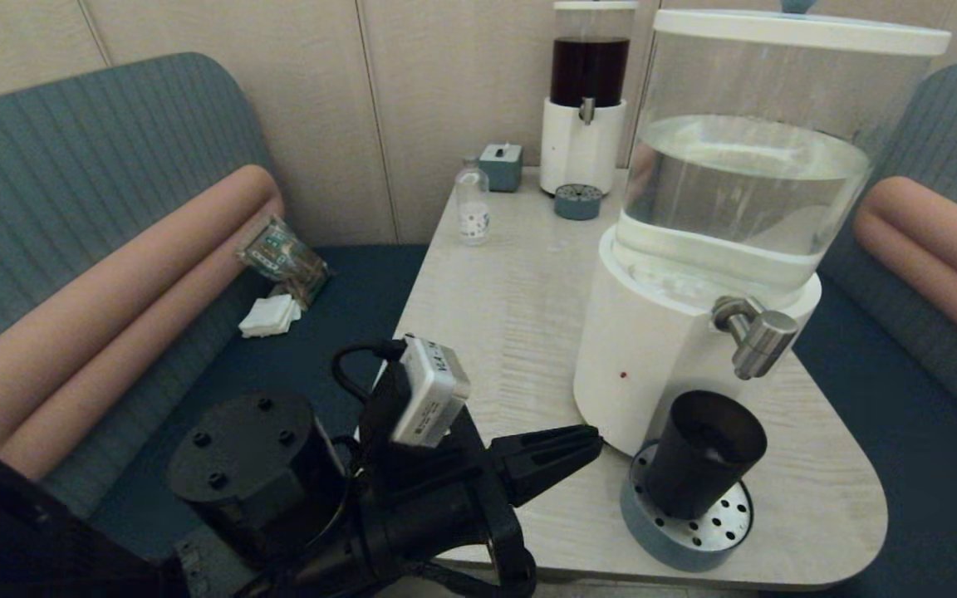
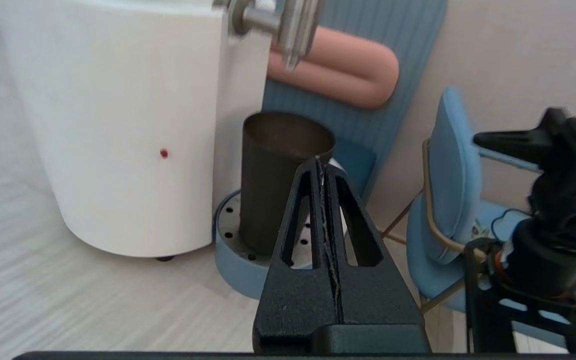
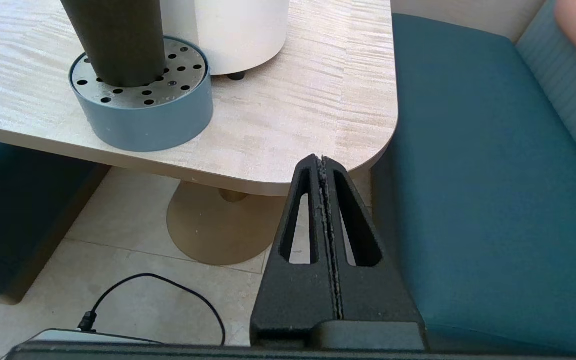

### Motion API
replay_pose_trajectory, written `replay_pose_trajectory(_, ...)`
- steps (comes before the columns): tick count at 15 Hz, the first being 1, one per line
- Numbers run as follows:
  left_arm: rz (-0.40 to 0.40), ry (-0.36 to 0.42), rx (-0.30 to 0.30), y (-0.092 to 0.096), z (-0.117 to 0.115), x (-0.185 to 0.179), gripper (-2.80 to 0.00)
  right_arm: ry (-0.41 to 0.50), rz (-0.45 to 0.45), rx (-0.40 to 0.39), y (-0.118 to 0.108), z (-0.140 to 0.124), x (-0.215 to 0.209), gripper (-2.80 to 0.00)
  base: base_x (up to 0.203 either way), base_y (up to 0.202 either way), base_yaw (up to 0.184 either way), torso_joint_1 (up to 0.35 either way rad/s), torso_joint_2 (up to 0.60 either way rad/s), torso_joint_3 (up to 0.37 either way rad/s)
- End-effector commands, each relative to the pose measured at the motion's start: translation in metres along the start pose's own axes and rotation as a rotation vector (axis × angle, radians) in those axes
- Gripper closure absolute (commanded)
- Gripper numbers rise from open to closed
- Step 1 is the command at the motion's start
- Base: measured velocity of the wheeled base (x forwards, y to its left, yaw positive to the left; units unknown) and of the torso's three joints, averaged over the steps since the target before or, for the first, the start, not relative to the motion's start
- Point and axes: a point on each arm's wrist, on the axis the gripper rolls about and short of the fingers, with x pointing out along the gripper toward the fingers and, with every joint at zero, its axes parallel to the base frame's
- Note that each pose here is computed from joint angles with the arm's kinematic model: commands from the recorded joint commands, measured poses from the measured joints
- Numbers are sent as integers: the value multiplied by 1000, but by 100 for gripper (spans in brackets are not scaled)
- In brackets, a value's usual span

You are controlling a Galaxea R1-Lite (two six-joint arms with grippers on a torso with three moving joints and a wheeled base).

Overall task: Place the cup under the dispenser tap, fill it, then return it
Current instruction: Place the cup next to the water dispenser

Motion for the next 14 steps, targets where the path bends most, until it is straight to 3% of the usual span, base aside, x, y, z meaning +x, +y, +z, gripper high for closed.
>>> replay_pose_trajectory(1,0,26,-13,5,-14,10,0,-4,1,-1,0,0,0,0,0,0,0,0,0,0)
replay_pose_trajectory(14,-24,62,-41,11,-46,45,0,-4,1,-1,0,0,0,0,0,0,0,0,0,0)
